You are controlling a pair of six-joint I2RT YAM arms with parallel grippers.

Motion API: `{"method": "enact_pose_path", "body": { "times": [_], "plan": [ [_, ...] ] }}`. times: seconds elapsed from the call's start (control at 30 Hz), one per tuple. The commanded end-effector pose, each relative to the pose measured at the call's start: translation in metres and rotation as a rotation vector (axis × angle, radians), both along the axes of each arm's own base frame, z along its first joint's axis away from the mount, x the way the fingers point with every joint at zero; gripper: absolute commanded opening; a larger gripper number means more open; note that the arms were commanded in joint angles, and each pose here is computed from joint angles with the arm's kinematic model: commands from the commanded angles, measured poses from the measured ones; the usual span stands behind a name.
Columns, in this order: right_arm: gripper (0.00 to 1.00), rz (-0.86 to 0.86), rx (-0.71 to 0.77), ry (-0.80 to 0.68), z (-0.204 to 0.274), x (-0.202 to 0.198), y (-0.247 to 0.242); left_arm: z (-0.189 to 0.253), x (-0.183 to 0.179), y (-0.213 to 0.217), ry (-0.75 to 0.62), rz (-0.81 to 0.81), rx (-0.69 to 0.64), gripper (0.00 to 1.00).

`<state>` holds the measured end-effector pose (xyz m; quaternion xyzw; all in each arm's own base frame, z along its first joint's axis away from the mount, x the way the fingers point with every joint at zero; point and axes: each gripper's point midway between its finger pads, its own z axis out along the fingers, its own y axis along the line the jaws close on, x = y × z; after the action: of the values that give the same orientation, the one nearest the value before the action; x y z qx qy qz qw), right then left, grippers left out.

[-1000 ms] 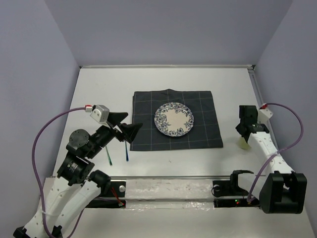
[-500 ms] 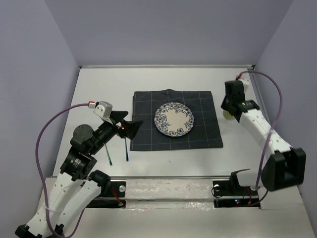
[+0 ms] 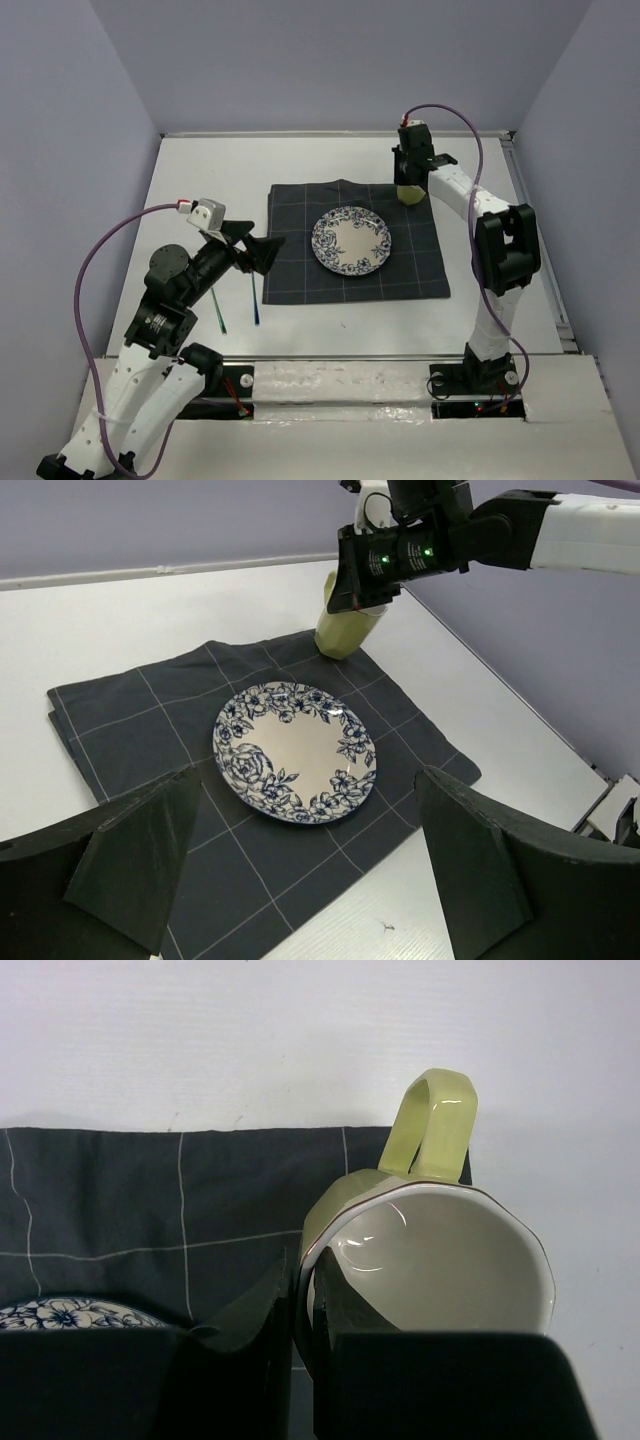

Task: Set the dinner table for one person

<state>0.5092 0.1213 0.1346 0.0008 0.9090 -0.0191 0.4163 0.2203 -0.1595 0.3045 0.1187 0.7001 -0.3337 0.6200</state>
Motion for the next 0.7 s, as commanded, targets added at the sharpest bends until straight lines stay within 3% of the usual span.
{"method": "enact_pose_path", "body": {
  "times": [0.0, 0.27, 0.67],
  "plan": [
    [0.00, 0.037, -0.003, -0.150, 0.055, 0.030, 0.004, 0.004, 0.002, -0.001, -0.028, -0.010, 0.000, 0.99],
    [0.00, 0.024, -0.071, -0.107, 0.029, 0.038, -0.003, 0.004, 0.002, -0.001, -0.031, -0.012, 0.000, 0.99],
    [0.00, 0.014, -0.101, -0.098, 0.029, 0.035, -0.009, 0.004, 0.003, 0.001, -0.028, -0.006, -0.001, 0.99]
  ]
}}
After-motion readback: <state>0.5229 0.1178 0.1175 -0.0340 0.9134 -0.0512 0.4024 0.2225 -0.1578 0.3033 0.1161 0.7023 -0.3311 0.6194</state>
